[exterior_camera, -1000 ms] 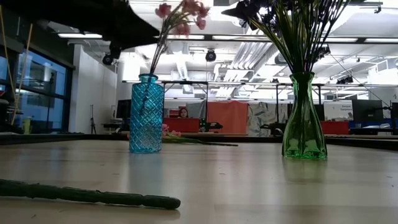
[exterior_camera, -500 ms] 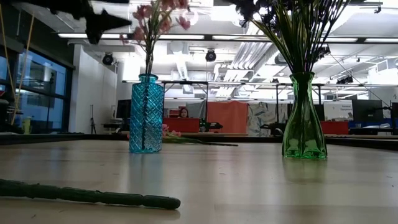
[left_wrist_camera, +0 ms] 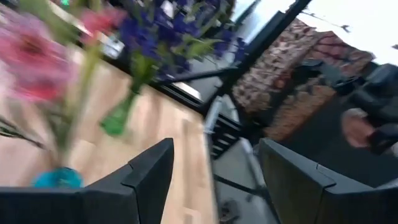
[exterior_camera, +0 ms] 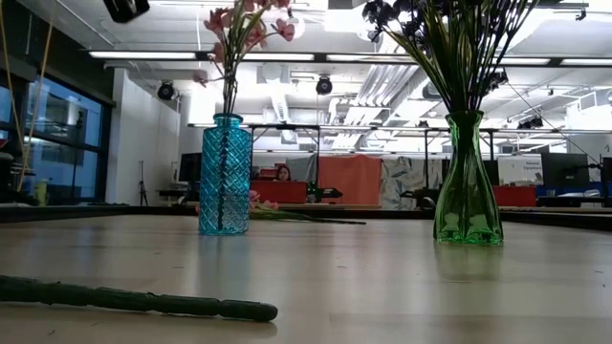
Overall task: Sort flowers into vase by color
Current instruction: Put the bottom pink flowers into the blue vase
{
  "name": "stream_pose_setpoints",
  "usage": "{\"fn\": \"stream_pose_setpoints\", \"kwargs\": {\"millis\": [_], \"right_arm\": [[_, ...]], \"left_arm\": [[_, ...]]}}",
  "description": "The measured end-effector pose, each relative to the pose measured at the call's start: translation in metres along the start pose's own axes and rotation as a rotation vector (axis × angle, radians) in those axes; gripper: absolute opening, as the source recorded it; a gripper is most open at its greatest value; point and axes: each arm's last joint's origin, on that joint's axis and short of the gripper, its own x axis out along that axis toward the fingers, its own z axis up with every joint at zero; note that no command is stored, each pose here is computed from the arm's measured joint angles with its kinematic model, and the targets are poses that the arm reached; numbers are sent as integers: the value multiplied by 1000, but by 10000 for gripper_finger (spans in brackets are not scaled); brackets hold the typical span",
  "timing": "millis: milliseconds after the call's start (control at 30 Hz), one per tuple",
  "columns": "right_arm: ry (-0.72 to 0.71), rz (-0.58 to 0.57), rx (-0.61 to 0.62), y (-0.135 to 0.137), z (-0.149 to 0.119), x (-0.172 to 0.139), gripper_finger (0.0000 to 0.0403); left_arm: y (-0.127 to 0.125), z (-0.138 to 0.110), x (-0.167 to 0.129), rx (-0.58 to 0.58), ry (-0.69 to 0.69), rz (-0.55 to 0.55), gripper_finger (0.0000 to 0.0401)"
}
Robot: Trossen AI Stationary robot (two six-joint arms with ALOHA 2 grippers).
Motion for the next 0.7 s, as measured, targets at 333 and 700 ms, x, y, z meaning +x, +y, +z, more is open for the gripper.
{"fn": "stream_pose_setpoints", "kwargs": {"millis": [333,700], "right_arm": [[249,241,86,59,-59,32,301],[270,179,246,136,-138,46,300]], "left_arm": [[-22,-4,28,-195,-59,-38,223],[-32,-16,43,-207,-15,-70,223]]}}
